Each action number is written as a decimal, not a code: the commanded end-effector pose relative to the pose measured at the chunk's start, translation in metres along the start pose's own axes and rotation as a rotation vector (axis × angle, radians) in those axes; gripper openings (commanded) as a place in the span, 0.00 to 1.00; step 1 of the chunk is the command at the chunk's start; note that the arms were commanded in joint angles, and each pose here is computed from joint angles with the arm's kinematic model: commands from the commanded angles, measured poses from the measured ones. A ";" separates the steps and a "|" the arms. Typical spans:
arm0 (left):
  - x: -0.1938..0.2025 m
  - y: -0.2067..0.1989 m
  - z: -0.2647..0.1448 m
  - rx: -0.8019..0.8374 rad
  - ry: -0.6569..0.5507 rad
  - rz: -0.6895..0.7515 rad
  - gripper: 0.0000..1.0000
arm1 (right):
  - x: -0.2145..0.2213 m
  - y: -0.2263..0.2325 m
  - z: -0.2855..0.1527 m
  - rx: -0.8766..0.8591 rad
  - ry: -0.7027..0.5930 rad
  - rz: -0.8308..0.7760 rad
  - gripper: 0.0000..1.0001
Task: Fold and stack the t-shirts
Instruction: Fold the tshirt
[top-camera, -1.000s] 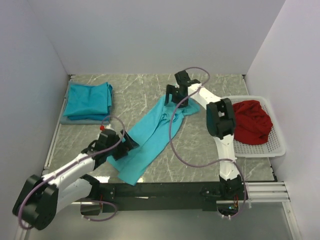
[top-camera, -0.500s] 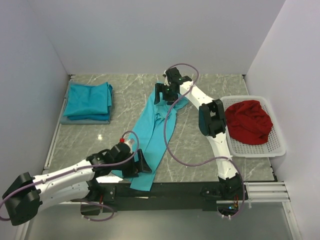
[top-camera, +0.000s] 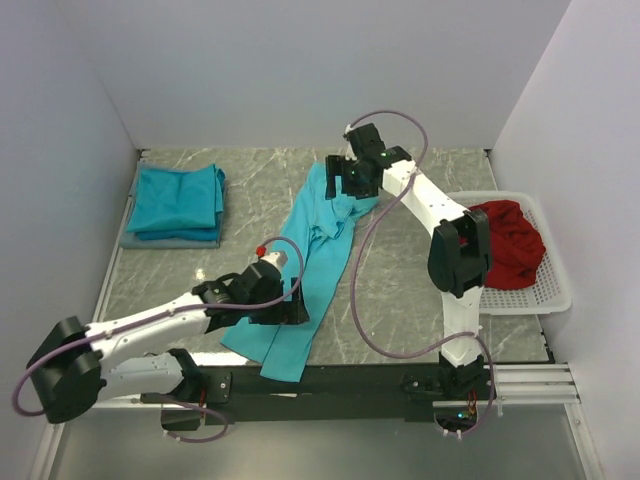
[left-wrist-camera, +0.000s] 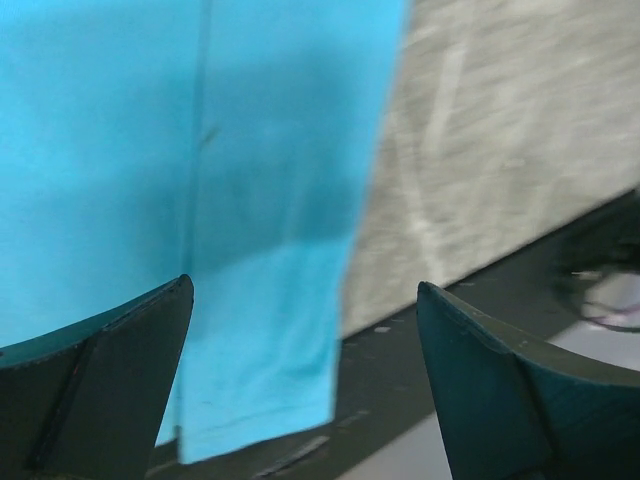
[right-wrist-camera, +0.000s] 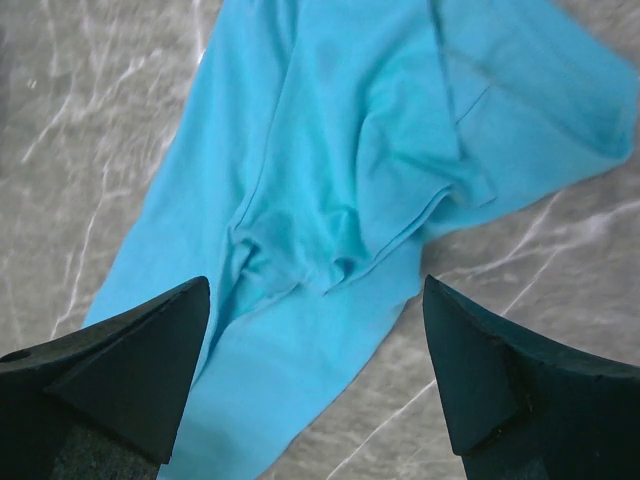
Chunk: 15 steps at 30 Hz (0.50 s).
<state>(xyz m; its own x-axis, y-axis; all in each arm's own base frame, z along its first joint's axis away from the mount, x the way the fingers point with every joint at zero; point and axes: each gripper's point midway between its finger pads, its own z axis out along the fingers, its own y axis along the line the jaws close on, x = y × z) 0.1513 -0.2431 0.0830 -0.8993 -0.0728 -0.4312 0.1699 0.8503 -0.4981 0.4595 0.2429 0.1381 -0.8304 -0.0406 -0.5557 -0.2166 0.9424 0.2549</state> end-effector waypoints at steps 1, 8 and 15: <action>0.009 0.013 0.016 -0.032 0.042 0.069 0.98 | 0.023 0.024 0.009 -0.087 0.031 -0.001 0.93; 0.019 0.023 0.036 -0.071 0.091 0.078 0.96 | 0.048 0.022 0.038 -0.099 0.122 0.015 0.93; 0.037 0.019 0.048 -0.034 0.191 0.066 0.91 | 0.060 -0.008 0.073 -0.024 0.205 0.060 0.93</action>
<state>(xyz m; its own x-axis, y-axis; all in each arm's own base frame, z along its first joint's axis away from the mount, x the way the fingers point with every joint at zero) 0.1509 -0.2498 0.0335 -0.9315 0.0343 -0.3621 0.1982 0.8827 -0.4261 0.4324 0.2642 0.0387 -0.9294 -0.0903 -0.3578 -0.2050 0.9326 0.2971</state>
